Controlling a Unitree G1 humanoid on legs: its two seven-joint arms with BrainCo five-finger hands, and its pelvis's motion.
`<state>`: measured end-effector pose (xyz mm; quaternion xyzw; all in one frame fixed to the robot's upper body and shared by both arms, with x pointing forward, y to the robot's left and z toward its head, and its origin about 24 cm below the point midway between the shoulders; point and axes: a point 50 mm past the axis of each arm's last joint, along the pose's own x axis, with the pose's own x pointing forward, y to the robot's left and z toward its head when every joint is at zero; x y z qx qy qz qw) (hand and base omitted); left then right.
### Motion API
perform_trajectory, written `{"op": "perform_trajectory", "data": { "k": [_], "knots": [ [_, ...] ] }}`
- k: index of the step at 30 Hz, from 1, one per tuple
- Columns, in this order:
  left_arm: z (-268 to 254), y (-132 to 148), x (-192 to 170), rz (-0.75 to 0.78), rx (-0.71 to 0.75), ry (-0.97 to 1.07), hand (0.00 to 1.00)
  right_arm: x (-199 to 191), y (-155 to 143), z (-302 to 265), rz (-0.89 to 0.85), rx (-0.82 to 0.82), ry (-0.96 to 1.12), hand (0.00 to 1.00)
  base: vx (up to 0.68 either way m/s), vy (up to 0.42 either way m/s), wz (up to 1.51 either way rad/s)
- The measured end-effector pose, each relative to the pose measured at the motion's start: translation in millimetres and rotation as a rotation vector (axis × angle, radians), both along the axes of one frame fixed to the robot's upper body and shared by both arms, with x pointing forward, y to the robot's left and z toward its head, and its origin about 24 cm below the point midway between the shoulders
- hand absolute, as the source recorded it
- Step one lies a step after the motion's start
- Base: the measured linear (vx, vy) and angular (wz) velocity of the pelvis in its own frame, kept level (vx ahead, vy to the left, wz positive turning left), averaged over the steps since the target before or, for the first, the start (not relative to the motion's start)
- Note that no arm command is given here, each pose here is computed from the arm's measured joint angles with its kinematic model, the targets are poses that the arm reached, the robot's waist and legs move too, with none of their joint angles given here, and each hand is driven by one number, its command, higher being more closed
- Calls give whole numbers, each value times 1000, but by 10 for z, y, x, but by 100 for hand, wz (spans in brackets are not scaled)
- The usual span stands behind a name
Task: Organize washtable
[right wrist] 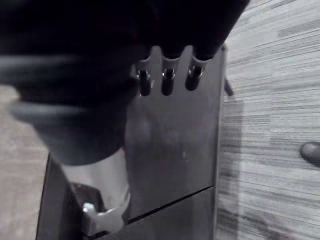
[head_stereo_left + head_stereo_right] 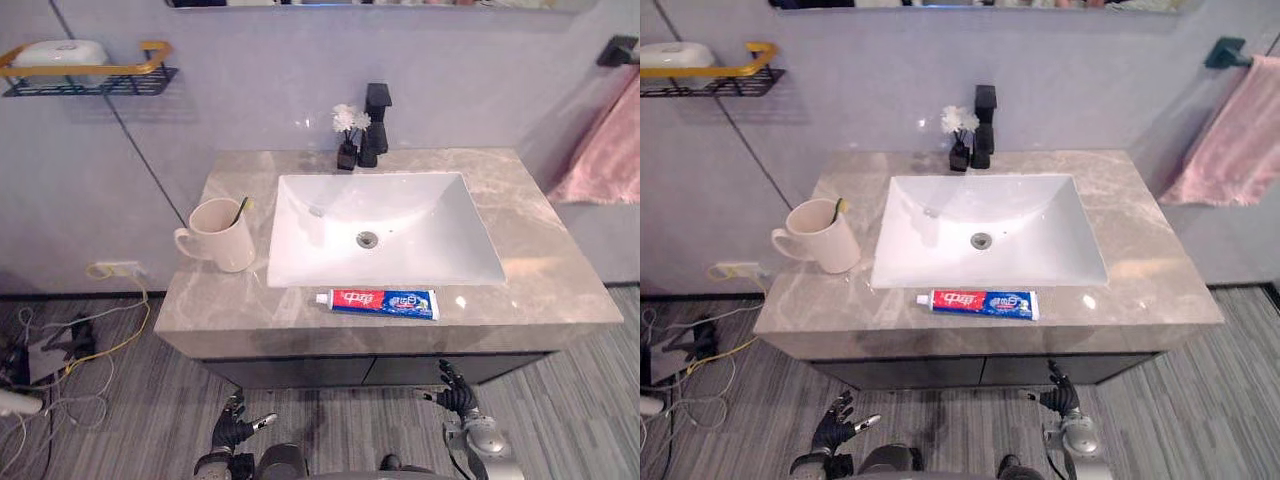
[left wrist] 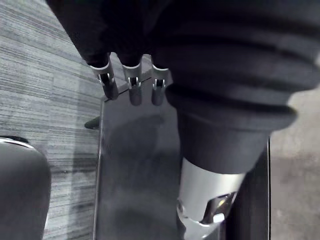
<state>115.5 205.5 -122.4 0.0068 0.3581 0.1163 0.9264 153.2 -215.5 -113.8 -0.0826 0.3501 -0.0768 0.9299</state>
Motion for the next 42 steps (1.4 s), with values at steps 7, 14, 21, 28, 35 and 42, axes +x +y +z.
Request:
{"op": "perform_trajectory", "data": {
  "k": [7, 14, 21, 28, 35, 42],
  "knots": [
    [-63, -8, -37, 0, -6, 39, 0, -133, -25, -137, -6, 0, 94, 0, 64, 2, 2],
    [-149, 80, -186, 17, 10, 115, 0, -200, -147, -223, -31, -45, 187, 0, -8, -10, 2],
    [-149, 80, -185, 17, 10, 115, 0, -251, -161, -255, -51, -38, 210, 0, 0, 0, 3],
    [-177, 78, -162, 30, 18, 134, 0, -308, -243, -262, -186, 8, 201, 0, -12, -11, 14],
    [-141, 178, -118, 90, 44, 113, 0, -307, -300, -260, -249, 10, 198, 0, -24, -4, 9],
    [299, 840, 104, 256, 199, -91, 0, -281, -502, -184, -274, -32, 173, 0, -31, -11, 27]
  ]
}}
